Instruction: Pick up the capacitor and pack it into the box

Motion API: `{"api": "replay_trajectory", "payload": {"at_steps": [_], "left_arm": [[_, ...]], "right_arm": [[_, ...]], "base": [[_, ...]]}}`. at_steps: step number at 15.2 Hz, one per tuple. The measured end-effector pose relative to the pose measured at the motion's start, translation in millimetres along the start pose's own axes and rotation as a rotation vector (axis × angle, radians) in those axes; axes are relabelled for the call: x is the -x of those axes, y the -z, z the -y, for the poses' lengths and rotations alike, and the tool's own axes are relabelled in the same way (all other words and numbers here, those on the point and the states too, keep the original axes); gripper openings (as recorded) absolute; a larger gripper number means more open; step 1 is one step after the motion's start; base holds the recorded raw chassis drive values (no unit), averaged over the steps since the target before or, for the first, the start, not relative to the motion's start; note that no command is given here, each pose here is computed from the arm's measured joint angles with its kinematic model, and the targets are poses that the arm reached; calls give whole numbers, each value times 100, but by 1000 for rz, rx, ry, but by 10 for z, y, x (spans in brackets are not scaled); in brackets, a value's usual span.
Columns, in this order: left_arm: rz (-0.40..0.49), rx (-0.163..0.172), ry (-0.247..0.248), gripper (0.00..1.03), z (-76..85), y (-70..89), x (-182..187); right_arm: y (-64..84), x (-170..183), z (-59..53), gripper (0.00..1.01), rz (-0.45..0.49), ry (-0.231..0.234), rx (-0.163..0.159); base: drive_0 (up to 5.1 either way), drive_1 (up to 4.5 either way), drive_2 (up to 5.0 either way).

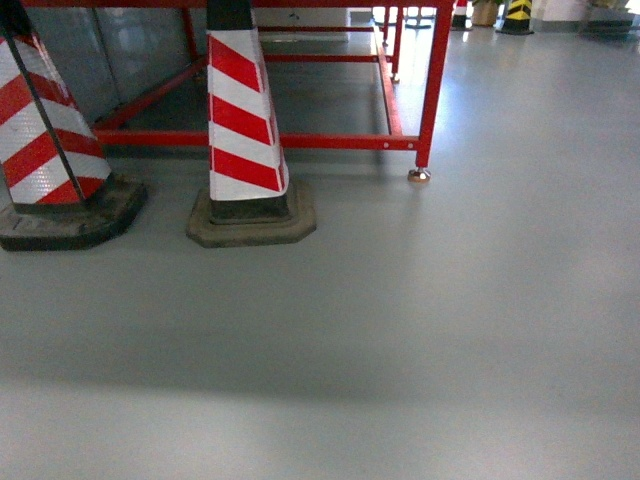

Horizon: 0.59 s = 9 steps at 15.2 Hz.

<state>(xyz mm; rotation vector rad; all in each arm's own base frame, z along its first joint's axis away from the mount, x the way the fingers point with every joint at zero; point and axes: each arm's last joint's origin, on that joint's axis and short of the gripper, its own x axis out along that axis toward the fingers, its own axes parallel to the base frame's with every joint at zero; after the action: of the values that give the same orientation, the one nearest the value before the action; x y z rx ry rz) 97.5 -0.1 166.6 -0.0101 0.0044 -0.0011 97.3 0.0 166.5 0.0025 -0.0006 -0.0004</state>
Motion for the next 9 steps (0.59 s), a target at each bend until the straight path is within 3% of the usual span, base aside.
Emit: {"api": "replay_trajectory", "payload": {"at_steps": [7, 9], "left_arm": [[2, 0, -1, 44, 0, -1, 0], [-3, 0, -7, 44, -2, 3, 0]], "right_arm": [[-6, 0, 0, 98, 6, 0, 0], [-5, 0, -1, 98, 5, -5, 0]], "base": [[-499, 247, 247], [0, 0, 0]]}}
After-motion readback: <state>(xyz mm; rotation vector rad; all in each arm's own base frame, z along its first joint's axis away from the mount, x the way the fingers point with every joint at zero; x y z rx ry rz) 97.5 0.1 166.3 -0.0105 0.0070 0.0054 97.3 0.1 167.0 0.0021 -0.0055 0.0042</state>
